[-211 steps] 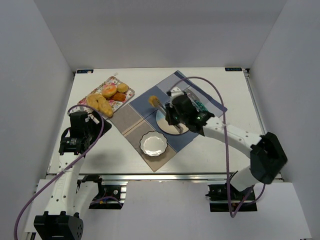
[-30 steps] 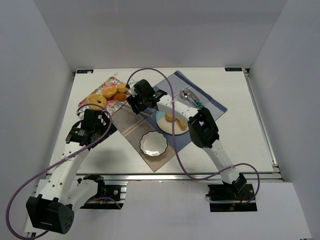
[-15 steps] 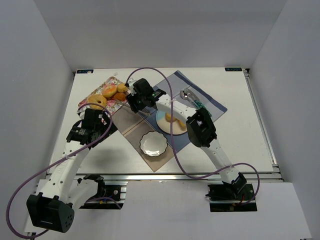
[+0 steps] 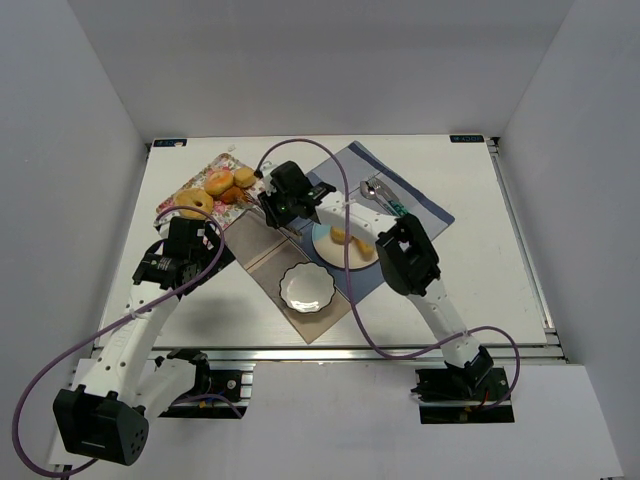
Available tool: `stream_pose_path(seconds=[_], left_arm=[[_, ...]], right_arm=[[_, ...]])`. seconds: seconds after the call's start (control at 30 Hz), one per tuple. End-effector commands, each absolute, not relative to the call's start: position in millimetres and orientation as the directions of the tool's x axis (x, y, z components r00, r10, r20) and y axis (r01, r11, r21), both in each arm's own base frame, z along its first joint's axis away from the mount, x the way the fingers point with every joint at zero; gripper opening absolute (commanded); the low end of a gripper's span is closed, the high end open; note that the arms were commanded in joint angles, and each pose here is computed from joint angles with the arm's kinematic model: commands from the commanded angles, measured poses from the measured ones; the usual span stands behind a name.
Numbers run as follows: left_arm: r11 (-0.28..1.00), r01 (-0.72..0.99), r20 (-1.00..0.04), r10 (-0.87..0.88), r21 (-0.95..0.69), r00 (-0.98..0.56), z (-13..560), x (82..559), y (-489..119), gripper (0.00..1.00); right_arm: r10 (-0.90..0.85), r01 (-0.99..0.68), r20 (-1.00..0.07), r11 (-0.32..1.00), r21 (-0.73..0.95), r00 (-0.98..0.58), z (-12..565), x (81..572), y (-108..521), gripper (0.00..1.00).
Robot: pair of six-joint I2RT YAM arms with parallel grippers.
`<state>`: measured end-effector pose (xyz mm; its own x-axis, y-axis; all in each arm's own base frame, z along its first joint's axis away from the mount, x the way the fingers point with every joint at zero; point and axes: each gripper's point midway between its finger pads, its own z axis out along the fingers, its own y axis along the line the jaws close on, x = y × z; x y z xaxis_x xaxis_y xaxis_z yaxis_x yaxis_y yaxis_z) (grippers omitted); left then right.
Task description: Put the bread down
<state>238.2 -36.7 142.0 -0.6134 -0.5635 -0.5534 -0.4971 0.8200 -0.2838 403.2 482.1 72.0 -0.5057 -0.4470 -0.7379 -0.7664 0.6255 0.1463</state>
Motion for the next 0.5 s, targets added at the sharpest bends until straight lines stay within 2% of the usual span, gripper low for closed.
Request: stream_pose_path(seconds=[0.0,0.13,0.47], left_arm=[[0.822,-0.475,-0.571,-0.564,-0.315,-0.597,151,244,-40,0.98],[0.82,-0.465,-0.569,-0.569,-0.334,-0.594,153,248,-44,0.98],[0.814,-0.409,-0.561,-0.581,-0.413,-0.59,161,289,-65,0.98]], right_arm=[[-0.323,-0.809,-0.85,0.559,0.184,-0.416,165,394,492,0.31],[-0.285,-0.821,-0.876,0.538,0.191,-0.39,202,378,481,0.3],[-0.216,-0.75,-0.914,0.649,0.129,-0.343,241,359,420,0.26]])
